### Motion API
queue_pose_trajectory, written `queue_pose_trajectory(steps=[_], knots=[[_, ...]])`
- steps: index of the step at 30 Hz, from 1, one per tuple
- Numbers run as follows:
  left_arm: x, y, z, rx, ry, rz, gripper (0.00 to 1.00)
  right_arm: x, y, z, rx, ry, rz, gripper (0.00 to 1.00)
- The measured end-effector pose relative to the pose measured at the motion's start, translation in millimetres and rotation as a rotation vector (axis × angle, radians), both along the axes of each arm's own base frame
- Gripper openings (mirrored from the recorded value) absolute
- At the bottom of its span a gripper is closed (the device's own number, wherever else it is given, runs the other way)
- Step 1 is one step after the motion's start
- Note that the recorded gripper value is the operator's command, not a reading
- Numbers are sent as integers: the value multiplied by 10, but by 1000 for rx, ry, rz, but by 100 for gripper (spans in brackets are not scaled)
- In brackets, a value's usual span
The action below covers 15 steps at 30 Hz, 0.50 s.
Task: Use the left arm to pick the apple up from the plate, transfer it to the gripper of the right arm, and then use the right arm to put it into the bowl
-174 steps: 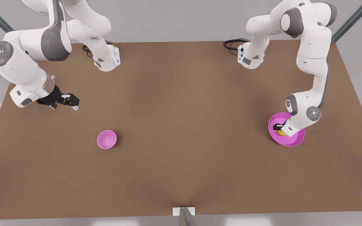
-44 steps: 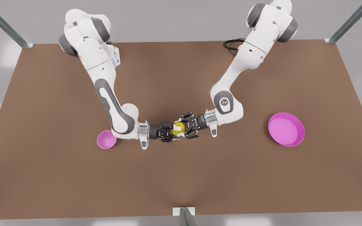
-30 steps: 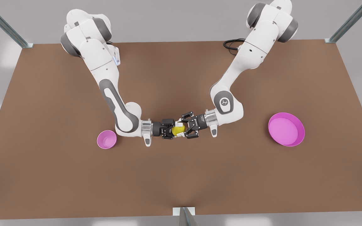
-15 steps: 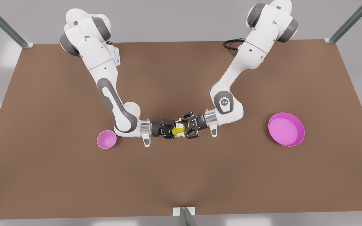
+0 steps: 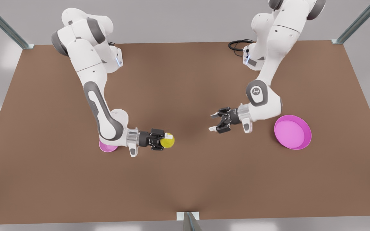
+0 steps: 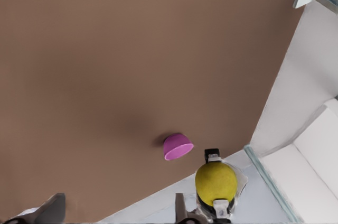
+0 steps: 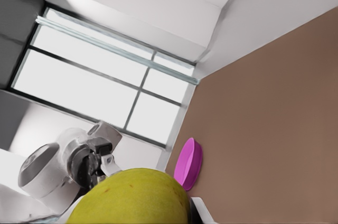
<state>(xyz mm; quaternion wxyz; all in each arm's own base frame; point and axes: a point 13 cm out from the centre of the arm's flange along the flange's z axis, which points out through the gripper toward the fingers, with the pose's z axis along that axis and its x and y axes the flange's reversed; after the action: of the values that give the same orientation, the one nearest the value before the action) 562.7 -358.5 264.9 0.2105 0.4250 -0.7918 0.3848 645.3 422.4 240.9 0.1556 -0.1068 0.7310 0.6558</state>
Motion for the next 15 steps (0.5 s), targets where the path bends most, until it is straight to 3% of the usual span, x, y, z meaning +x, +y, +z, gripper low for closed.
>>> queue_pose_trajectory(steps=[4, 7, 10, 15], knots=[[880, 1526, 743, 501, -363, -332, 100, -31, -831, -281, -62, 20, 6, 65], [901, 2056, 1663, 715, -501, -487, 100, -148, -1526, -484, -88, 31, 33, 65], [823, 2529, 2112, 861, -521, -584, 100, -361, -2012, -581, -103, 31, 72, 65], [682, 2703, 2049, 930, -450, -747, 100, -541, -2795, -581, -131, 1, 84, 65]])
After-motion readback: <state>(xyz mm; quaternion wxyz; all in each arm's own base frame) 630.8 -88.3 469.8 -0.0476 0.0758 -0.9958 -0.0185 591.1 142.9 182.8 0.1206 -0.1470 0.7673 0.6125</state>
